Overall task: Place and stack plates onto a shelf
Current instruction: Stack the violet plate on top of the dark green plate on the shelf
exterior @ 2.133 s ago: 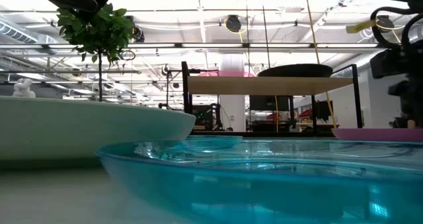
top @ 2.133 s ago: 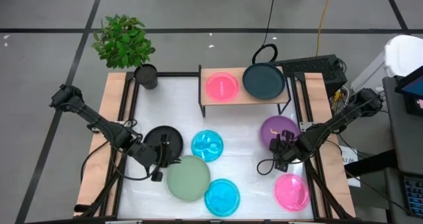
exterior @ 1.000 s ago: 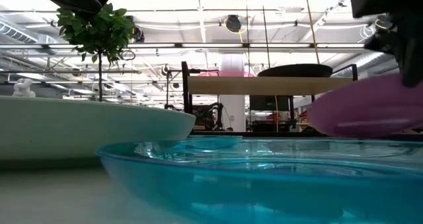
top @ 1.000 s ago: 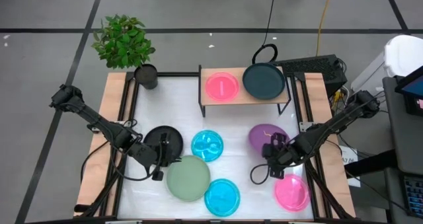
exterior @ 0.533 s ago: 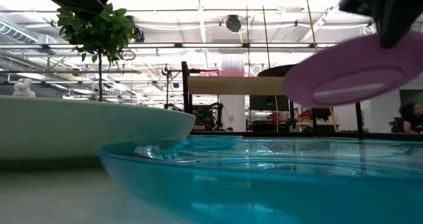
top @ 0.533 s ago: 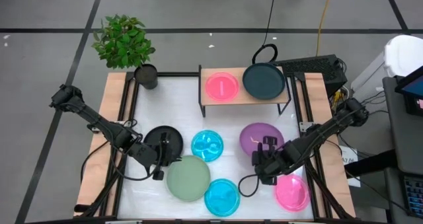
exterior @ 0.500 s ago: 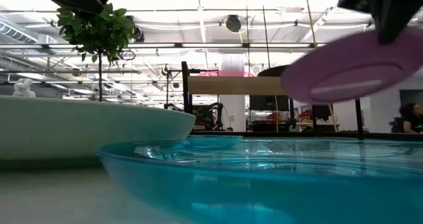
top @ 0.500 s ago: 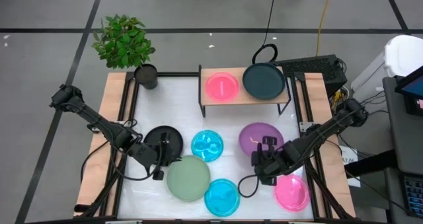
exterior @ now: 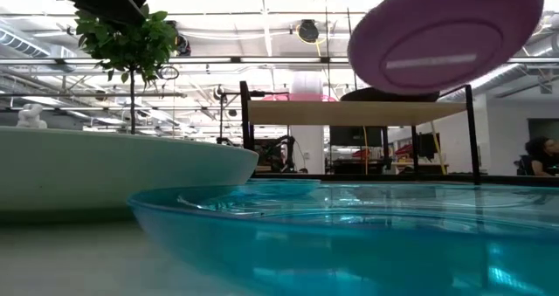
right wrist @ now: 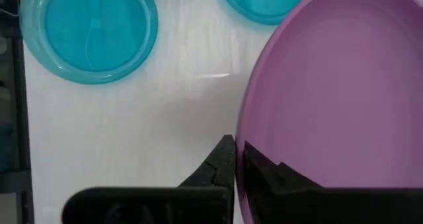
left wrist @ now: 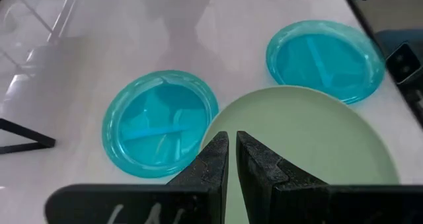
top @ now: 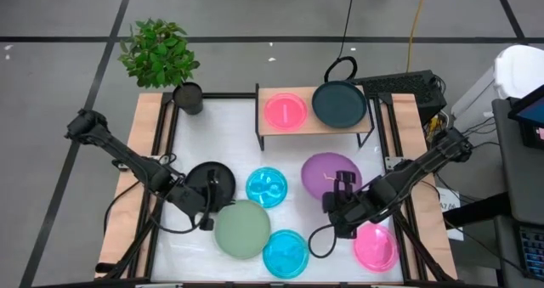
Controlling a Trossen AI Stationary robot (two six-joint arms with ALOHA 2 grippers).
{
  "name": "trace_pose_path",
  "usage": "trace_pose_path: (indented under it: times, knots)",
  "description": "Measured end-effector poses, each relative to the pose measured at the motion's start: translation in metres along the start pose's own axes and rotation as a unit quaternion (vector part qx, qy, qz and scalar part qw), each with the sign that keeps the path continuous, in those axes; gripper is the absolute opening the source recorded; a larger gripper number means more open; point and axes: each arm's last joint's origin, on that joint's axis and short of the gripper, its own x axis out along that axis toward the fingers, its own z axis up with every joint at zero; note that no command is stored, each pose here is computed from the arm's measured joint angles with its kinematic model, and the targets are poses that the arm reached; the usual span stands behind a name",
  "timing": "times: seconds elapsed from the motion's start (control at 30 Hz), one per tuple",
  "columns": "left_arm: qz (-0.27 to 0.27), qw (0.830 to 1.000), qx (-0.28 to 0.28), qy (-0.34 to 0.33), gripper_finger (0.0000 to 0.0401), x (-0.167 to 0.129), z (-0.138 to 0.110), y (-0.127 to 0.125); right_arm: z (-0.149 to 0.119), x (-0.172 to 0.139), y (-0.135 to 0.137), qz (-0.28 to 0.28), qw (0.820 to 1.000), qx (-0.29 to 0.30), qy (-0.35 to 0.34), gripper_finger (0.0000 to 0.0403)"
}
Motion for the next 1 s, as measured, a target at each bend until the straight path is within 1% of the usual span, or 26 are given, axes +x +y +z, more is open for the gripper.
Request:
trace_pose_path:
  times: [0.23, 0.37, 0.6, 0.83, 0.93, 1.0]
  knots:
    - [0.010, 0.999, 0.021, 0.030, 0.0037, 0.018, -0.007, -0.006, 0.005, -0.023, -0.008, -0.035, 0.999, -0.017, -0.021, 0.0000]
    - [0.013, 0.999, 0.035, 0.026, 0.0037, 0.029, -0.007, -0.007, 0.005, -0.031, -0.013, -0.046, 0.998, -0.041, -0.017, 0.0000]
    - [0.022, 0.999, 0.040, 0.009, 0.0037, 0.043, -0.002, -0.004, 0.010, -0.042, -0.027, -0.079, 0.995, -0.062, -0.017, 0.0000]
    - [0.037, 0.999, 0.034, 0.006, 0.0037, 0.058, -0.001, 0.003, 0.011, -0.045, -0.056, -0.107, 0.991, -0.074, 0.013, 0.0000]
    - [0.045, 0.998, 0.031, 0.013, 0.0037, 0.064, -0.003, 0.007, 0.011, -0.049, -0.072, -0.129, 0.989, -0.076, 0.008, 0.0000]
    - [0.050, 0.998, 0.029, 0.016, 0.0037, 0.068, -0.003, 0.009, 0.011, -0.053, -0.084, -0.134, 0.988, -0.078, 0.006, 0.0000]
